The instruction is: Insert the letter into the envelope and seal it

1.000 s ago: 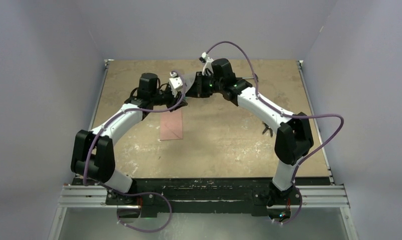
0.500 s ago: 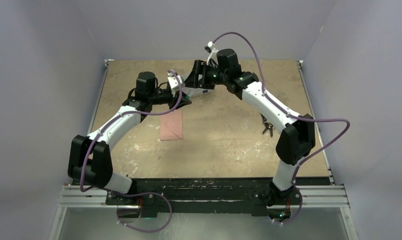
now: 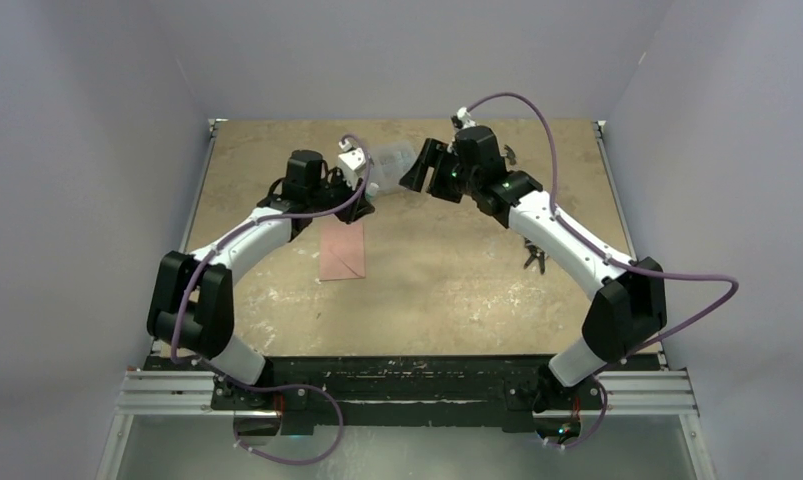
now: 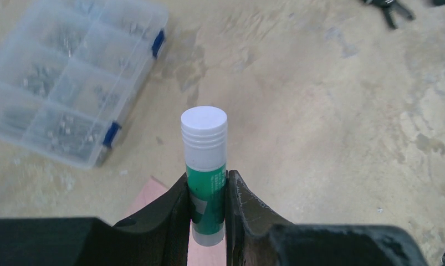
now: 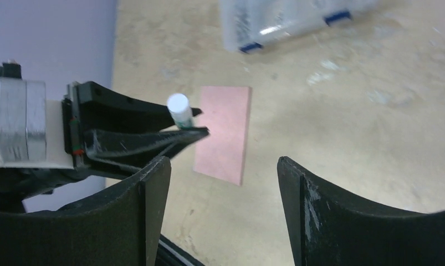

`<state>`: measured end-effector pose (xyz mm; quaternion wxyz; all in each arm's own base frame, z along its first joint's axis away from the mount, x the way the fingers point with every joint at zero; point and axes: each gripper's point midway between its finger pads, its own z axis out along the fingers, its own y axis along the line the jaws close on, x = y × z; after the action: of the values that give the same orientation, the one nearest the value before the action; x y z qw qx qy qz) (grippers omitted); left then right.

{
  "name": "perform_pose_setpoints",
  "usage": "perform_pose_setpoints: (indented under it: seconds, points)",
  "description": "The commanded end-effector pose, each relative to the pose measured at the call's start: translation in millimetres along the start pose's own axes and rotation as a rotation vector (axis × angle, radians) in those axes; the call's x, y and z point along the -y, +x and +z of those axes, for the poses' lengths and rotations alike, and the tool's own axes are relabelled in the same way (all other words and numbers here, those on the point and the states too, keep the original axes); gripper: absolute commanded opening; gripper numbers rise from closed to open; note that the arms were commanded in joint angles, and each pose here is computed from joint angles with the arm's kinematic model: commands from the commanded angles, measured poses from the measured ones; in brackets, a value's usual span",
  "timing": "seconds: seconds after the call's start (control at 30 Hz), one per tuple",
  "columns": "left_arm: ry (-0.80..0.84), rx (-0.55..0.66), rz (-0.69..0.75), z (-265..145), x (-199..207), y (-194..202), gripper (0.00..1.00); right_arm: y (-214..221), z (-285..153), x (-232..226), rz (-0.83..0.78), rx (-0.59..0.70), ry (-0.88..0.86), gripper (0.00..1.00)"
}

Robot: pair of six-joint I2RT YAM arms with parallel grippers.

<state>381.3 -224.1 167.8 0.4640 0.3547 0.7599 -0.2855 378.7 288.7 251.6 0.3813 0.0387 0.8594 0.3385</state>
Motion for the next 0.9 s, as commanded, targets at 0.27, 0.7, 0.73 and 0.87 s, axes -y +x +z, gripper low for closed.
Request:
perform_pose_setpoints:
  seconds: [0.27, 0.7, 0.73, 0.87]
  points:
    - [-0.494, -0.209, -0.635, 3.3, -74.0, 86.1, 0.14, 4.9, -18.3, 38.8, 0.096, 0.057, 0.091, 0.71]
    - [-0.648, -0.233, -0.933, 41.8, -125.4, 119.5, 0.18, 17.8, -22.6, 49.6, 0.103, 0.053, 0.086, 0.71]
    - [-0.647, -0.230, -0.935, 44.7, -128.1, 117.9, 0.18, 19.1, -22.0, 51.2, 0.105, 0.050, 0.088, 0.70]
    - [-0.642, -0.229, -0.948, 50.5, -130.8, 117.1, 0.21, 19.8, -20.5, 53.5, 0.101, 0.046, 0.093, 0.70]
